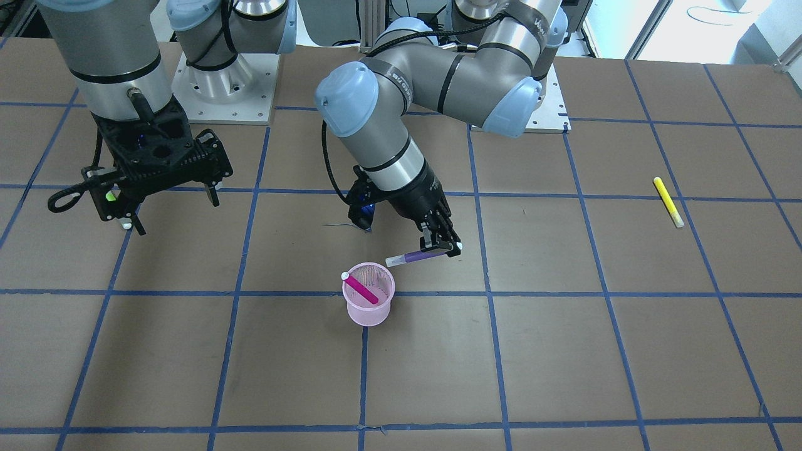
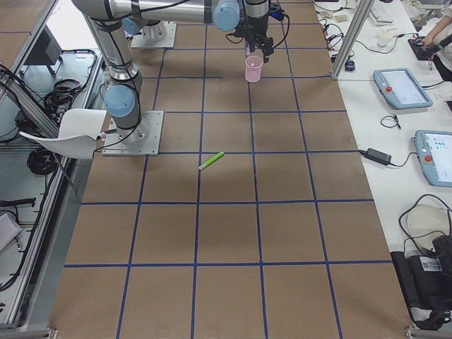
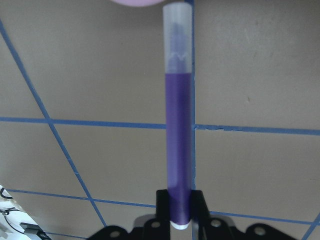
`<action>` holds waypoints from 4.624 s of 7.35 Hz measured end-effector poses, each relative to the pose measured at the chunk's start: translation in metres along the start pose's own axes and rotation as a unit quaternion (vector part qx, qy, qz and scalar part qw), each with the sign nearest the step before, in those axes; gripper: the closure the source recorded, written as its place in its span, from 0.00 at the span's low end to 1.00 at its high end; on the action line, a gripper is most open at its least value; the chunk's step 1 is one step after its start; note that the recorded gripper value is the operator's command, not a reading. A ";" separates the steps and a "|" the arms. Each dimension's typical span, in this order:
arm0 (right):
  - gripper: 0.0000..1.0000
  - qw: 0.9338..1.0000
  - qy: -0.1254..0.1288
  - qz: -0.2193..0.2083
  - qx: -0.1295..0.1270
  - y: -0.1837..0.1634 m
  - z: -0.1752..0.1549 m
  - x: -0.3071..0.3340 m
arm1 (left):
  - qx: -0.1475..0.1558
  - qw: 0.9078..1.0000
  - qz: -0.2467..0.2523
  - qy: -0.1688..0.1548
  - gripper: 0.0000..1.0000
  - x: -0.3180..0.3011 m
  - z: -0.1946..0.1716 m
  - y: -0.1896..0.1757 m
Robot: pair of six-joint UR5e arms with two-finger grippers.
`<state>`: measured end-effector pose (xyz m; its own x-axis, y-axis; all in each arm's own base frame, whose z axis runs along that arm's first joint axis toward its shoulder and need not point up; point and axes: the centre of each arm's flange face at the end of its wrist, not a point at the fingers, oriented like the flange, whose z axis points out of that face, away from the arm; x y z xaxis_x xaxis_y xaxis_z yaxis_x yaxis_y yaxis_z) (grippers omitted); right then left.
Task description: Insert purple and pink pens into pink cup
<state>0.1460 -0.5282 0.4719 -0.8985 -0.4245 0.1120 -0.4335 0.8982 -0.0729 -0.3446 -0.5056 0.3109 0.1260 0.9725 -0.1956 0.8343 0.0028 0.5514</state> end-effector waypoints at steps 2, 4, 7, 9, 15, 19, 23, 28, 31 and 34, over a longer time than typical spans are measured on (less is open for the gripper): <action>0.00 0.990 -0.014 0.136 -0.027 0.011 -0.005 -0.006 | -0.005 1.000 0.001 -0.020 1.00 -0.011 -0.009 -0.016; 0.00 0.976 -0.039 0.216 -0.019 0.013 -0.014 -0.011 | -0.007 1.000 0.007 -0.029 1.00 -0.015 -0.001 -0.040; 0.00 0.972 -0.048 0.232 -0.017 0.022 -0.020 -0.015 | -0.021 0.999 0.020 -0.030 1.00 -0.012 0.011 -0.057; 0.00 0.972 -0.050 0.228 -0.012 0.024 -0.023 -0.019 | -0.027 0.999 0.030 -0.033 0.78 -0.005 0.009 -0.063; 0.00 0.973 -0.044 0.227 -0.014 0.026 -0.022 -0.015 | -0.028 0.998 0.050 -0.038 0.15 0.007 -0.001 -0.077; 0.00 0.973 -0.043 0.226 -0.012 0.025 -0.022 -0.014 | 0.002 0.999 -0.004 -0.045 0.07 -0.014 -0.022 -0.023; 0.00 0.973 -0.046 0.226 -0.011 0.025 -0.022 -0.015 | 0.039 0.992 -0.116 -0.011 0.00 -0.057 0.005 0.101; 0.00 0.973 -0.046 0.226 -0.009 0.024 -0.022 -0.015 | 0.120 0.837 -0.521 0.116 0.00 -0.062 0.025 0.226; 0.00 0.973 -0.049 0.226 -0.008 0.024 -0.022 -0.016 | 0.132 0.670 -0.683 0.260 0.00 -0.035 0.017 0.266; 0.00 0.973 -0.049 0.225 -0.008 0.024 -0.022 -0.016 | 0.105 0.616 -0.719 0.304 0.00 -0.017 0.026 0.295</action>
<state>0.1519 -0.4974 0.4904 -0.9997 0.0038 -0.0228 0.0055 0.9970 -0.0776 -0.0869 -0.5277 0.4563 -0.9955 -0.0930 0.0158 -0.0924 0.9951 0.0342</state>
